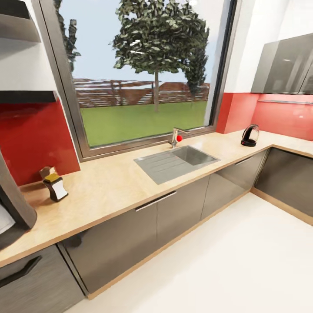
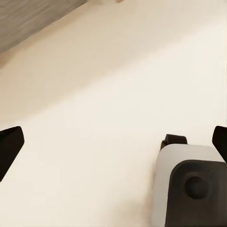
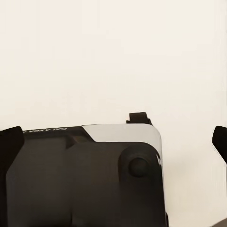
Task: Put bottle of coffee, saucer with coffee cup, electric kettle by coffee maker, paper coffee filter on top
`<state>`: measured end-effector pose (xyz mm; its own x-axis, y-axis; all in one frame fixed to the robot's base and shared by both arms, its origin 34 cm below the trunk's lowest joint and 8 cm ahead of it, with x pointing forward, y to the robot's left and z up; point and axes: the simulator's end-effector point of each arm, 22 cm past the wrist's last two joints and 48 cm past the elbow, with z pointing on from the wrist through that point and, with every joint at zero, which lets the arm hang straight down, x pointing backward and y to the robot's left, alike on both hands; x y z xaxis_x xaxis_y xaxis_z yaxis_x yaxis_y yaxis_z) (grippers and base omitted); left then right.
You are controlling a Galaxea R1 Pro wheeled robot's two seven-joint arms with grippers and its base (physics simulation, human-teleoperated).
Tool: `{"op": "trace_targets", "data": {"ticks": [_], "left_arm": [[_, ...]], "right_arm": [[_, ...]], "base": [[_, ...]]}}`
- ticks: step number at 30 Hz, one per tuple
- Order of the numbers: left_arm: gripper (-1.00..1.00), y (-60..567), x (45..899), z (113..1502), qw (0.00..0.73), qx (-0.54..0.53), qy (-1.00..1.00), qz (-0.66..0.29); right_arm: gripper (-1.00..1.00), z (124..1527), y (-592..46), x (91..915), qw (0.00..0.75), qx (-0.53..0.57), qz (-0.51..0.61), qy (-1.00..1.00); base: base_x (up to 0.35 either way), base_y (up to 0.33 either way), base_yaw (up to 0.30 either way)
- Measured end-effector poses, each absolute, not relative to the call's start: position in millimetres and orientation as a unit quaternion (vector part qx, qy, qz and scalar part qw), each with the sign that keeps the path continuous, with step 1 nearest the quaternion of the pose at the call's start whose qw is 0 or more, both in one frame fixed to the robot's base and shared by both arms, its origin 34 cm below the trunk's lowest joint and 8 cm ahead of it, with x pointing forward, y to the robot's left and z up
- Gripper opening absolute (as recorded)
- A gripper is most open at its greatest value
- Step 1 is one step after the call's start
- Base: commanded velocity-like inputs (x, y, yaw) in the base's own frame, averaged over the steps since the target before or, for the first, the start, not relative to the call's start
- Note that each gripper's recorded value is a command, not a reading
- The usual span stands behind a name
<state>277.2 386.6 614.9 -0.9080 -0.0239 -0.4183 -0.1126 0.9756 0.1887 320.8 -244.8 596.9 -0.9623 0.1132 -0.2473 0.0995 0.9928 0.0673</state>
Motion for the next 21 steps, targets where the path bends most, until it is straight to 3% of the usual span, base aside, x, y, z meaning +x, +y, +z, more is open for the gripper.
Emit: {"op": "trace_targets", "data": {"ticks": [21], "left_arm": [[1.0,385.2,277.7,614.8,0.211,-0.02,0.972,0.104]], "right_arm": [[1.0,596.9,-244.5,320.6,0.126,0.054,0.027,0.99]], "base": [[0.281,-0.16,-0.273]]}}
